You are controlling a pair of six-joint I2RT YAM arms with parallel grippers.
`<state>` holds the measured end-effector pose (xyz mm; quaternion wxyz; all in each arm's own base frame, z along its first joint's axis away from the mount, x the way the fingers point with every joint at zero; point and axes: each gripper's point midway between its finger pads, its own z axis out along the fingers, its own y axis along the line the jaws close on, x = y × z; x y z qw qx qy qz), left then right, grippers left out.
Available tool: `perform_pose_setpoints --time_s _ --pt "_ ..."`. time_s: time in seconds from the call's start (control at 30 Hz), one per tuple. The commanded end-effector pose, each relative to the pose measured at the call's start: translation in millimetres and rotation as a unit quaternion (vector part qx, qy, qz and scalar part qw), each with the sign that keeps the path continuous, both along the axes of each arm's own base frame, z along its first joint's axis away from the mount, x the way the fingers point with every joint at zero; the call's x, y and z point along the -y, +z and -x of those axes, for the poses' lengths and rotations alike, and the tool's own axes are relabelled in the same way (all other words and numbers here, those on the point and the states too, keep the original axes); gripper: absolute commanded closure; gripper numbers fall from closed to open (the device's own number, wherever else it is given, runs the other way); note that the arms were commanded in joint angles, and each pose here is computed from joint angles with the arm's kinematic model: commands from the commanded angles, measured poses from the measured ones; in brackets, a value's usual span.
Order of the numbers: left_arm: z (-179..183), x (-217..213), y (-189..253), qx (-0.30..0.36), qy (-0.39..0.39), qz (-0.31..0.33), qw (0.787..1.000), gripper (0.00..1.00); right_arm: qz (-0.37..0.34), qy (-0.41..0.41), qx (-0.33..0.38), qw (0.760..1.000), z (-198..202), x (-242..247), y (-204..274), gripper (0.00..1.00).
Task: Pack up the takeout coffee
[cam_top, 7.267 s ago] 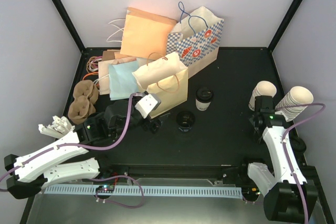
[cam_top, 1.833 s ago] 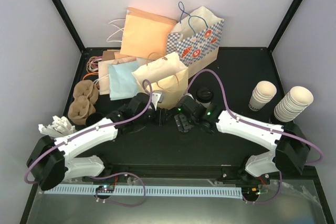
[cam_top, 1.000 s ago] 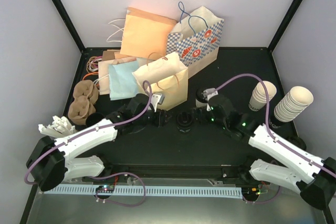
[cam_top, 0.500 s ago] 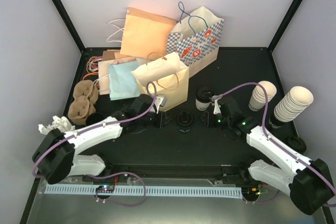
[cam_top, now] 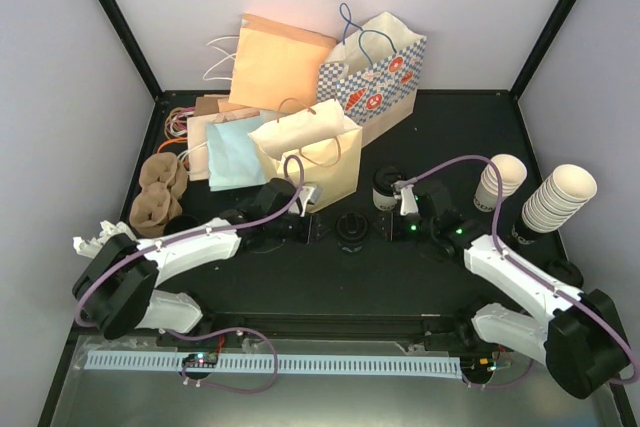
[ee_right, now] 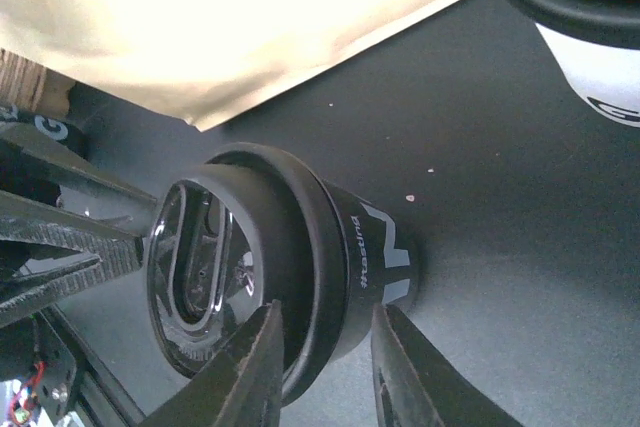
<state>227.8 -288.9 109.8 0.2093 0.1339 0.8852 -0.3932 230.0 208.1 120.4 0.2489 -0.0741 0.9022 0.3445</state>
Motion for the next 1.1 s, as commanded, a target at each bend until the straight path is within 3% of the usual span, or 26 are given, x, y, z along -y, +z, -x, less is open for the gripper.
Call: perform_pose_setpoints --time_s 0.0,0.23,1.07 --pt "-4.3 8.6 8.9 0.003 -0.009 0.024 1.000 0.73 -0.007 0.007 0.002 1.000 -2.9 -3.3 -1.0 0.73" --pt "-3.5 14.7 4.6 -0.009 -0.019 0.031 0.999 0.80 -0.004 0.010 -0.005 1.000 -2.0 -3.4 -8.0 0.74" --pt "-6.2 15.1 -8.5 -0.014 -0.023 0.012 1.000 0.85 -0.015 0.013 -0.083 0.996 22.1 2.1 -54.7 0.79"
